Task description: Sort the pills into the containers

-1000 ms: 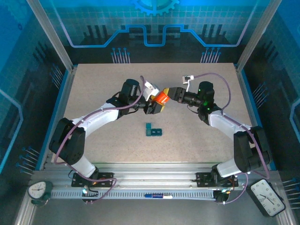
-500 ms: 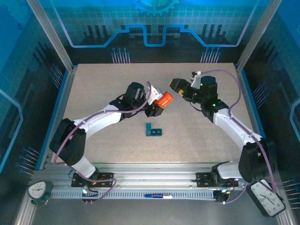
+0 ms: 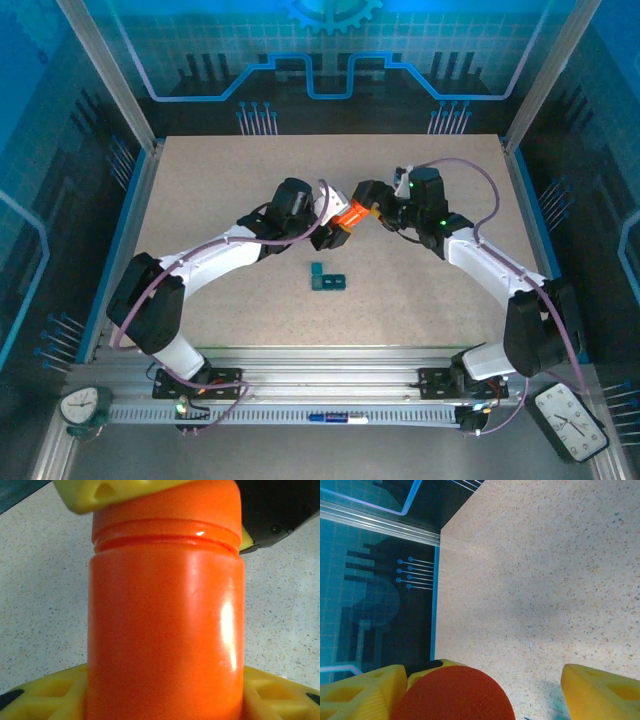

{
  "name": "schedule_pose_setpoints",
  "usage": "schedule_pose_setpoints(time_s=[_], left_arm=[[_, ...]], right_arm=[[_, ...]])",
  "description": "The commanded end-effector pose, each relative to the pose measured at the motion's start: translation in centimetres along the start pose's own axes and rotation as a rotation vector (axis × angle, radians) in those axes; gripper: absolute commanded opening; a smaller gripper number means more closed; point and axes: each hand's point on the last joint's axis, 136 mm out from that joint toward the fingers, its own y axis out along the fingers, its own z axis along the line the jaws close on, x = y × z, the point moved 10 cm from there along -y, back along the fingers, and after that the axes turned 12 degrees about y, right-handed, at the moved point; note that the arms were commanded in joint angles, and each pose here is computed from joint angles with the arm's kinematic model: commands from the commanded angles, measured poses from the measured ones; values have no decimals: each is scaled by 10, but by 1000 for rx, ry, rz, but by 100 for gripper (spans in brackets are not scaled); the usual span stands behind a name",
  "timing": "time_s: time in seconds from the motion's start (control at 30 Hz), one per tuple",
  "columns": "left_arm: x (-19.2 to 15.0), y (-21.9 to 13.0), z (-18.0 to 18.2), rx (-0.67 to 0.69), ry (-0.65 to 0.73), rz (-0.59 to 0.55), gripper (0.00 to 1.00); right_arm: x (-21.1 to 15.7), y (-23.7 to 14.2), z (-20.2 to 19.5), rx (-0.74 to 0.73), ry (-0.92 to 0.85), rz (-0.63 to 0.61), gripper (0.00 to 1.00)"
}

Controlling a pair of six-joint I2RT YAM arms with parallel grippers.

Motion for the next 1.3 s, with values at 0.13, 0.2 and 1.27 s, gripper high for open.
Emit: schedule_pose_setpoints(time_s=[0.13,0.2,1.27], left_arm=[[5,0,-1,6,37,-12,0],[6,0,-1,7,35,-13,0],[9,-14,17,-86,-105,-82,0]], right_arm=[[-4,6,8,51,18,39,71],[-6,7,9,60,16,49,62],[18,-24,3,110,-44,-129,87]])
